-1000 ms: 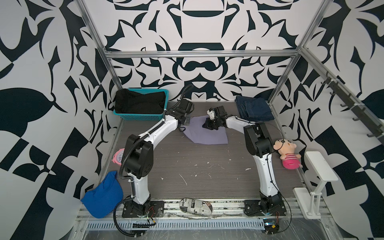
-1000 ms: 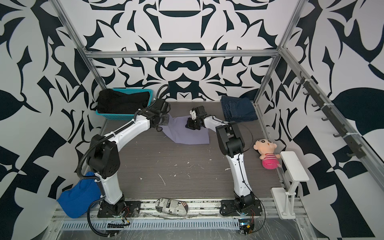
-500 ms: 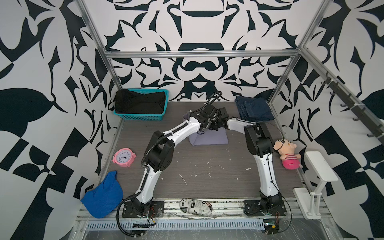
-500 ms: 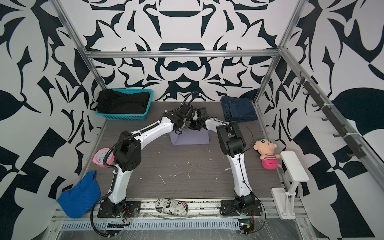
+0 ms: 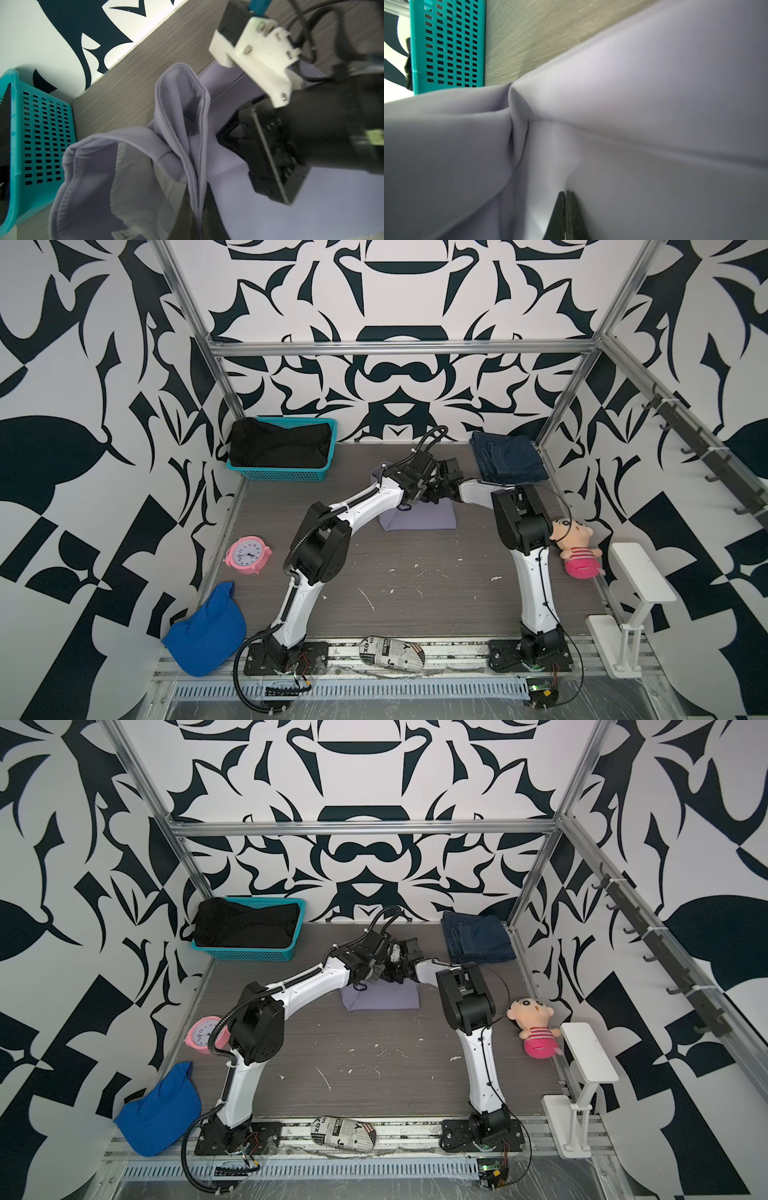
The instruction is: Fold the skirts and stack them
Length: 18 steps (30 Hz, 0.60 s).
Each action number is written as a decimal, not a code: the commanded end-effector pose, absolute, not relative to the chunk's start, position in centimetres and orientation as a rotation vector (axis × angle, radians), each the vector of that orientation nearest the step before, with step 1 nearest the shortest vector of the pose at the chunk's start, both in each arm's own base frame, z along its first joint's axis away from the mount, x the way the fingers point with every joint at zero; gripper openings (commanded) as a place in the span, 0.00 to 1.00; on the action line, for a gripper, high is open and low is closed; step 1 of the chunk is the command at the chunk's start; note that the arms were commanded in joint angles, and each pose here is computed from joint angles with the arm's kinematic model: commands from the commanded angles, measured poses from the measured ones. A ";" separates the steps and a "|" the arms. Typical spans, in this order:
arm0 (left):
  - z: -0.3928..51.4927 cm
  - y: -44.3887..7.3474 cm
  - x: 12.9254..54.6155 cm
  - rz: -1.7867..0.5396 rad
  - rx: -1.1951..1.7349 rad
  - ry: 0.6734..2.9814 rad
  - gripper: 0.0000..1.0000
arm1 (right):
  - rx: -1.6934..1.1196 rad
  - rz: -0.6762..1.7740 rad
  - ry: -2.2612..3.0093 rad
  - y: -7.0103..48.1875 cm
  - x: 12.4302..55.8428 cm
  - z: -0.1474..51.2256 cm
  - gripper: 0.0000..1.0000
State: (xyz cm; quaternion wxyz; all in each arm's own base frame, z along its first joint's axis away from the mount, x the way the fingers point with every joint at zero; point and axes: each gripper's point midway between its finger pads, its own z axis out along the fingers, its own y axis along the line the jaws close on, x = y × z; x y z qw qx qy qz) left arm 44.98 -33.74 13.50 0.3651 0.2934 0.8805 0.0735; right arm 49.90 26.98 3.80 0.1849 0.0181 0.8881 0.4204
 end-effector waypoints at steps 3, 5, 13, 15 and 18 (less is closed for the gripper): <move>16.4 -33.8 45.5 0.173 0.721 2.213 0.00 | 0.108 1.189 2.427 23.7 49.8 9.4 0.08; 16.2 -33.5 45.4 0.183 0.721 2.216 0.00 | 0.160 1.148 2.441 21.5 49.6 9.6 0.08; 16.7 -33.1 45.3 0.176 0.703 2.209 0.00 | 0.260 1.055 2.488 16.2 49.0 8.1 0.08; 17.1 -33.3 45.4 0.164 0.700 2.202 0.00 | 0.271 1.037 2.513 16.0 48.9 6.8 0.08; 18.1 -33.9 45.5 0.140 0.708 2.188 0.00 | 0.283 1.039 2.557 16.1 48.7 4.4 0.06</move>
